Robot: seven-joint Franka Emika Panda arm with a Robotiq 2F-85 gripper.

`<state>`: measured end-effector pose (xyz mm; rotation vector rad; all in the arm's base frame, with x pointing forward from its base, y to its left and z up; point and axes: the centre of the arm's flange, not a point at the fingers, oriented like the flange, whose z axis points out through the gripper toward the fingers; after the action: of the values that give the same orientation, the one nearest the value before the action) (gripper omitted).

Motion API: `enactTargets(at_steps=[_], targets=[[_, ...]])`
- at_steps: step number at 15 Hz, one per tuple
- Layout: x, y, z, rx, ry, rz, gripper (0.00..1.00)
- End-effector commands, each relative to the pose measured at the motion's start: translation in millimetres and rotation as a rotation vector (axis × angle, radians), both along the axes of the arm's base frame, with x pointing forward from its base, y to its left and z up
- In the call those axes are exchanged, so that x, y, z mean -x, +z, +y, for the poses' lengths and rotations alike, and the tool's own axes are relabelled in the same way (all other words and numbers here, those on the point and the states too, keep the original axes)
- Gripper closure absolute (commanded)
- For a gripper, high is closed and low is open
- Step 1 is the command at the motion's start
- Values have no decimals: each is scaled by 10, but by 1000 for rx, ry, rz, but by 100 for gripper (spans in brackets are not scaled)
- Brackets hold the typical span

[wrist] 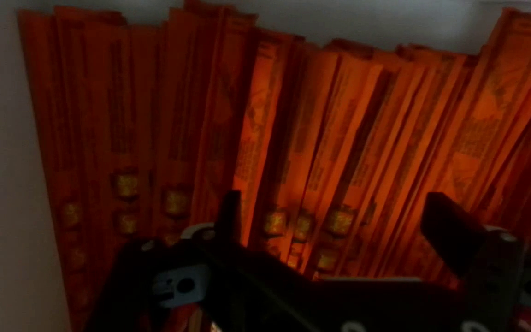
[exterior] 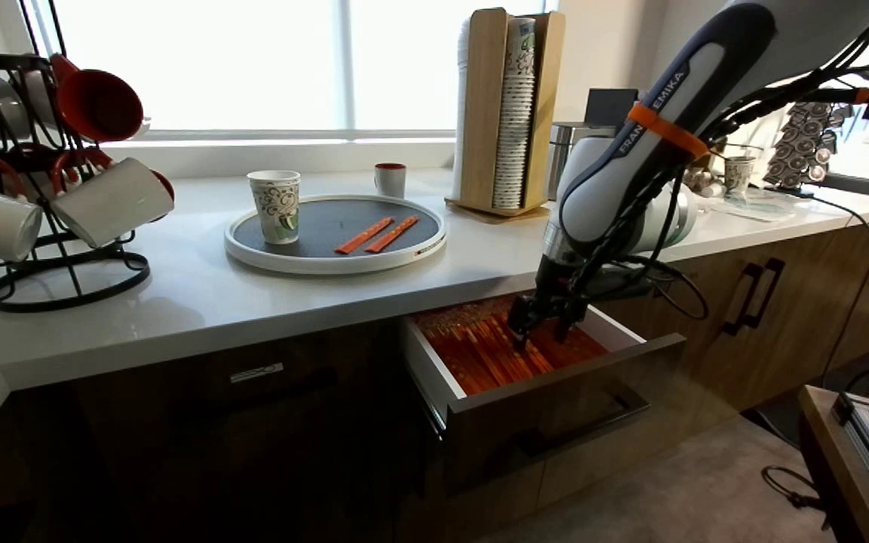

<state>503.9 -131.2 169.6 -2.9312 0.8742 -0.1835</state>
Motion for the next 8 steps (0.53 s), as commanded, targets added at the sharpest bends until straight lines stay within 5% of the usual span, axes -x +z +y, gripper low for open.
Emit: enactTargets(at_steps=[1,8], targets=[[10,-288,-13,-22,17,-26,0],[51,-546,-17,-21,41,-15,0]])
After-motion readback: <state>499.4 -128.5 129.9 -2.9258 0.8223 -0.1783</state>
